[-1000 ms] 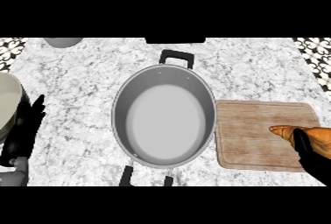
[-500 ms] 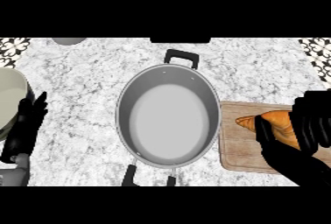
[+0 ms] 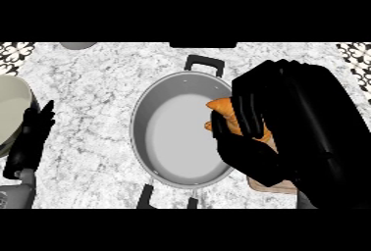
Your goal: Pick the croissant from the cutting board and place it in the pot
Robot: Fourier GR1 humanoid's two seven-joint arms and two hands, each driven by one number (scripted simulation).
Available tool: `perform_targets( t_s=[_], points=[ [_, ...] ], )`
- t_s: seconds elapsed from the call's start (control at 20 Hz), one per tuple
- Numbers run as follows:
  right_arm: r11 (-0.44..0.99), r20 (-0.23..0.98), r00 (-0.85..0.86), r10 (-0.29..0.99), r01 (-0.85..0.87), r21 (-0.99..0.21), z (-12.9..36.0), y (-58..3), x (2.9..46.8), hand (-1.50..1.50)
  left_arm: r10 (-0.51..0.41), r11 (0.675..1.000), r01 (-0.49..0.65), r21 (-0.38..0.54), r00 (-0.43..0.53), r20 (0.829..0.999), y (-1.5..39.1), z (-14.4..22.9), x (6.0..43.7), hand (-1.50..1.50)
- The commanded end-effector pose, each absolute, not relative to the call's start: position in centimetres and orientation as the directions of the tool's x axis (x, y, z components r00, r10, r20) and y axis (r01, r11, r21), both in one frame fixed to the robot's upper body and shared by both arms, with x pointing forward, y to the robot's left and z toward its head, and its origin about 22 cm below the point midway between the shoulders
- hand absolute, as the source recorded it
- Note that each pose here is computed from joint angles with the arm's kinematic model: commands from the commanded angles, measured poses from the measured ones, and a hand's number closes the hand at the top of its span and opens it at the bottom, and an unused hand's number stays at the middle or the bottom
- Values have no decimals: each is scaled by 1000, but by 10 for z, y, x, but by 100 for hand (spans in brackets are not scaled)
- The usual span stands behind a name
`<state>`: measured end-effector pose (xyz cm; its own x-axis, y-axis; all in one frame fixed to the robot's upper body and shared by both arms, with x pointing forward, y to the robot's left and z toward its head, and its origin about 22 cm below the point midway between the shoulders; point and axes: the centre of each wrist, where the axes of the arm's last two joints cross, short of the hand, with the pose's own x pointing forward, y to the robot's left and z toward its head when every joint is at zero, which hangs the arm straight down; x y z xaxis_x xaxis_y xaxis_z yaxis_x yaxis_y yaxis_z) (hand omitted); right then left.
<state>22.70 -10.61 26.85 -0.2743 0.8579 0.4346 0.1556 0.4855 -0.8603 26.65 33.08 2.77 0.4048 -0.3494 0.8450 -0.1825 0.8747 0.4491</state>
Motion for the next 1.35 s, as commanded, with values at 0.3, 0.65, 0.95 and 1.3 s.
perform_targets(
  t_s=[0.3, 0.65, 0.95, 1.3],
  points=[
    [546, 553, -87, 829, -90, -833, 205, -63, 271, -150, -346, 876, -185, 445, 402, 848, 334, 37, 271, 0],
    [741, 745, -111, 658, -80, -666, 175, -57, 288, -150, -339, 879, -184, 439, 405, 849, 323, 16, 263, 0],
    [906, 891, -166, 422, 73, -416, 189, -71, 287, -150, -340, 884, -172, 435, 403, 850, 324, 43, 268, 0],
    [916, 925, -166, 342, 277, -289, 182, -149, 278, -150, -341, 868, -201, 455, 426, 838, 340, 34, 260, 0]
  ],
)
